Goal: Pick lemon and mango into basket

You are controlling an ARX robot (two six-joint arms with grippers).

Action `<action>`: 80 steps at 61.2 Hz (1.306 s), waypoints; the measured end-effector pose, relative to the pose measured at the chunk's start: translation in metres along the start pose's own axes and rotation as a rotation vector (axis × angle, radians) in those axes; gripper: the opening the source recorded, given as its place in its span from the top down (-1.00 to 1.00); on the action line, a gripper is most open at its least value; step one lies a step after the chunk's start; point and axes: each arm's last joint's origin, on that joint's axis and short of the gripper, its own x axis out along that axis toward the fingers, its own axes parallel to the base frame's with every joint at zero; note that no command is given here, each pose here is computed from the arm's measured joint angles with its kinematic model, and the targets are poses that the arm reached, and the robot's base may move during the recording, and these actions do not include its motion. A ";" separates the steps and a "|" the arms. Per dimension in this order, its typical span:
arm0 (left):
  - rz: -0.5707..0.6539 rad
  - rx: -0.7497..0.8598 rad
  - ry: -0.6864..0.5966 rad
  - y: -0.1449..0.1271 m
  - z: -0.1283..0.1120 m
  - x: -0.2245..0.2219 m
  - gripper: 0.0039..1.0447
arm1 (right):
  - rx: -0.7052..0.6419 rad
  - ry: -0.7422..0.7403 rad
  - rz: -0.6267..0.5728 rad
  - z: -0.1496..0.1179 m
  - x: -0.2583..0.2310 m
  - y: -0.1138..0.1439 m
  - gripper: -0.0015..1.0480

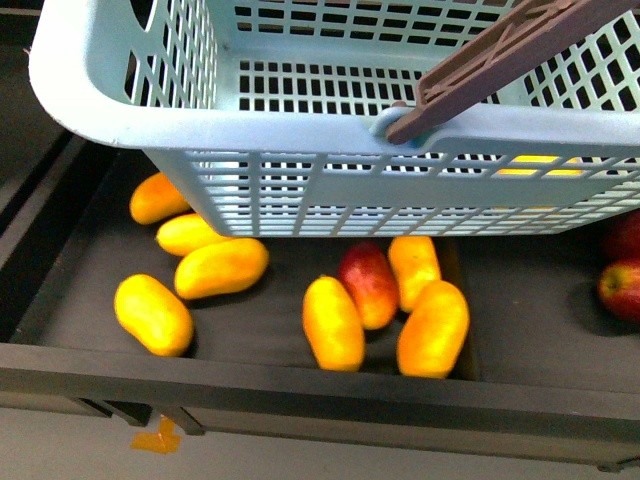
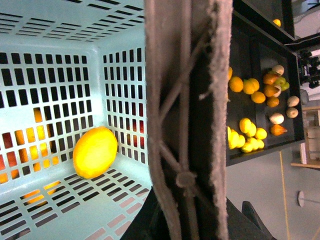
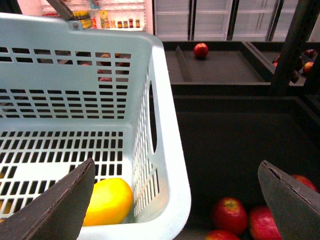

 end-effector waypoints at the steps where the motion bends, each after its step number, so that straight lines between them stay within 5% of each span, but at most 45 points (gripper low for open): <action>1: -0.001 -0.001 0.001 0.000 0.000 0.000 0.90 | 0.000 0.000 -0.001 0.000 0.000 0.000 -0.83; 70: 0.023 -0.009 -0.028 0.007 0.007 -0.002 0.90 | 0.000 0.001 0.010 0.000 0.000 0.001 -0.83; 80: 0.026 0.000 -0.030 0.006 0.006 -0.002 0.90 | 0.114 0.318 -0.331 0.001 0.017 -0.014 -0.83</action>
